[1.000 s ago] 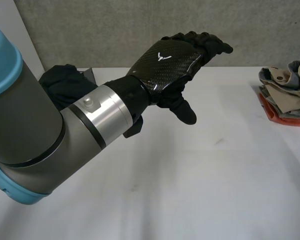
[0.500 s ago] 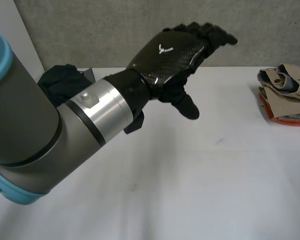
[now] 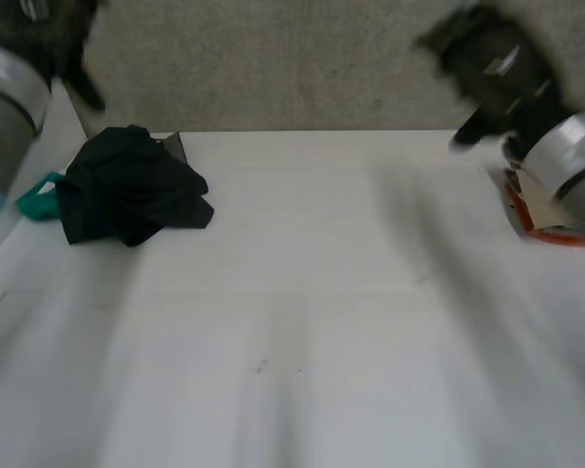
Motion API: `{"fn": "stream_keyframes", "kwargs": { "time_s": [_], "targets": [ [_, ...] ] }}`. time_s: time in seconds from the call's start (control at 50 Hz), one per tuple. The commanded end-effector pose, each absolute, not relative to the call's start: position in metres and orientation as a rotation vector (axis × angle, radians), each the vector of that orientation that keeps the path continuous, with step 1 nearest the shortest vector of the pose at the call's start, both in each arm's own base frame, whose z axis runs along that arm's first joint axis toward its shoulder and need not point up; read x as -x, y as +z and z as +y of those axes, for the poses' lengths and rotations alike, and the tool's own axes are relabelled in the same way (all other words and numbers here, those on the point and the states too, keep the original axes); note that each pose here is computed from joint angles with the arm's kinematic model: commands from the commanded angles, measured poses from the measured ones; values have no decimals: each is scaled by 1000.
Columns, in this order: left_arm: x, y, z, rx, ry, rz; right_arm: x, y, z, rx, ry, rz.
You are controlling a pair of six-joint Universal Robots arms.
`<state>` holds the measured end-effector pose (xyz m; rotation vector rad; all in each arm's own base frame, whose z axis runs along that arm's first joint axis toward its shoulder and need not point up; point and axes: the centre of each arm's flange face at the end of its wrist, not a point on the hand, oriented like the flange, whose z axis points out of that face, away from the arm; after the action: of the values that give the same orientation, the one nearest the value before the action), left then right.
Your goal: Fold the laundry.
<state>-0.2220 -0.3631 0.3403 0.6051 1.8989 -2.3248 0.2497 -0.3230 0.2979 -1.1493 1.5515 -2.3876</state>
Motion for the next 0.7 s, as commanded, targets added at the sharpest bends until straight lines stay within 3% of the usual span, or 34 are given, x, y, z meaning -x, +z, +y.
{"fn": "stream_keyframes", "kwargs": {
  "time_s": [0.02, 0.18, 0.28, 0.48, 0.6, 0.7],
  "targets": [
    [203, 211, -425, -825, -1948, 1912, -264, 225, -284, 1268, -2115, 1712],
    [201, 150, -475, -951, -2135, 1794, -254, 177, -270, 1391, -1978, 1865],
    [201, 121, -492, -965, -2161, 1815, -251, 167, -262, 1404, -1934, 1893],
    [202, 94, -506, -970, -2177, 1814, -244, 163, -265, 1390, -1927, 1930],
    [222, 116, -501, -891, -2242, 1708, -243, 165, -268, 1386, -1945, 1925],
    [251, 216, -466, -785, -2439, 1554, -243, 168, -270, 1382, -1957, 1922]
  ]
}}
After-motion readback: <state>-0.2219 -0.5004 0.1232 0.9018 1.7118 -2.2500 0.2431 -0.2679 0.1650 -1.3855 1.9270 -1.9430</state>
